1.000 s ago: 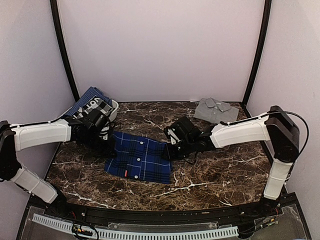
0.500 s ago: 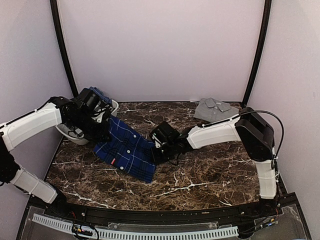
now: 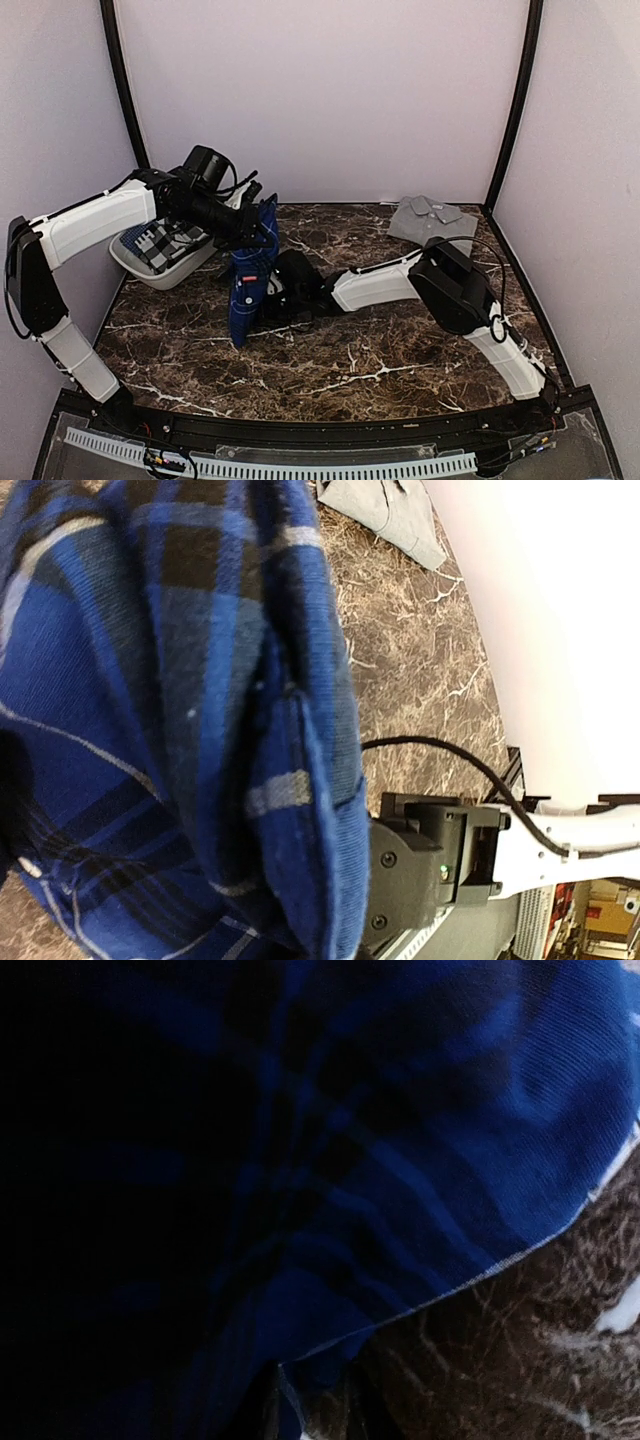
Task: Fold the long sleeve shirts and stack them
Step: Turn over the square-folded shirt at the center of the board.
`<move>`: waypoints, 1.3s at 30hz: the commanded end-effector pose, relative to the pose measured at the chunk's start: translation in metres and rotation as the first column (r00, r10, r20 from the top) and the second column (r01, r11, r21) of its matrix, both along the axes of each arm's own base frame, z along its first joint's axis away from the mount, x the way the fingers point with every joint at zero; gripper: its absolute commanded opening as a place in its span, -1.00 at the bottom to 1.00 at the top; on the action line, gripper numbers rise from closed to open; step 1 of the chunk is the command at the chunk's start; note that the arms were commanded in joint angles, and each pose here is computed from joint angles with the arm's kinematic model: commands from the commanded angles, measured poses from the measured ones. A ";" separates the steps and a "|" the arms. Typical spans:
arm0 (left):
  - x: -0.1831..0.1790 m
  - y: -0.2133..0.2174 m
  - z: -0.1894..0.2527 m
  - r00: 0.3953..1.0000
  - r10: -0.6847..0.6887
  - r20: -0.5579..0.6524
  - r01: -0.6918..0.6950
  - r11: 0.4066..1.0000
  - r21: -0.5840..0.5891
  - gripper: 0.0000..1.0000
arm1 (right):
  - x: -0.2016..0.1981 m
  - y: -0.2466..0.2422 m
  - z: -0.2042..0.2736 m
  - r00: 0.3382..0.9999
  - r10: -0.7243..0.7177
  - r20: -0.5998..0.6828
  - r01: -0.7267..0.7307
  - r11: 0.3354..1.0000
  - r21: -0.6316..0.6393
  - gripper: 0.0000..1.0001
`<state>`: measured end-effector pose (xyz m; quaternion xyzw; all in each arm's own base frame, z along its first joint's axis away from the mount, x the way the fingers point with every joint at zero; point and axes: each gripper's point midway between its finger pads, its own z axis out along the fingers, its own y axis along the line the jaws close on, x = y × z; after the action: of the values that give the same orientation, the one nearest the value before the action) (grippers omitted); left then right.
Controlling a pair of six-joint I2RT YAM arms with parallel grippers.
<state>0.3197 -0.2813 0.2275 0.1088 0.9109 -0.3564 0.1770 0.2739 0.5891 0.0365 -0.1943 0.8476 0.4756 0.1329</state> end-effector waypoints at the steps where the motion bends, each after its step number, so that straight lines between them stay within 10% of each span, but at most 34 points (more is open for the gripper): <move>1: 0.008 -0.021 0.011 1.000 0.010 0.019 -0.008 0.994 -0.113 -1.00 | 0.008 0.001 0.052 0.999 0.036 -0.008 -0.034 0.981 0.191 -0.57; 13: 0.002 -0.031 -0.008 0.999 -0.028 -0.018 0.026 0.993 -0.114 -1.00 | 0.029 -0.090 0.069 0.994 -0.109 0.018 0.105 0.982 0.159 -0.50; 25: -0.006 -0.120 -0.044 0.982 -0.171 -0.083 0.156 0.974 -0.164 -1.00 | 0.046 -0.246 0.071 0.904 -0.368 0.219 0.413 0.884 -0.221 -0.36; 32: -0.036 -0.213 -0.058 0.951 -0.288 -0.115 0.255 0.938 -0.235 -0.13 | 0.040 -0.341 0.092 0.803 -0.492 0.336 0.585 0.757 -0.289 -0.10; 39: -0.017 -0.194 -0.024 0.986 -0.164 -0.015 0.159 0.970 -0.184 0.34 | 0.026 -0.345 0.099 0.825 -0.449 0.343 0.544 0.794 -0.270 0.34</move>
<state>0.2728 -0.4972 0.1404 0.1848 0.8716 -0.4505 0.0571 0.3060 0.2459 0.1456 -0.0227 0.9103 0.2431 0.3342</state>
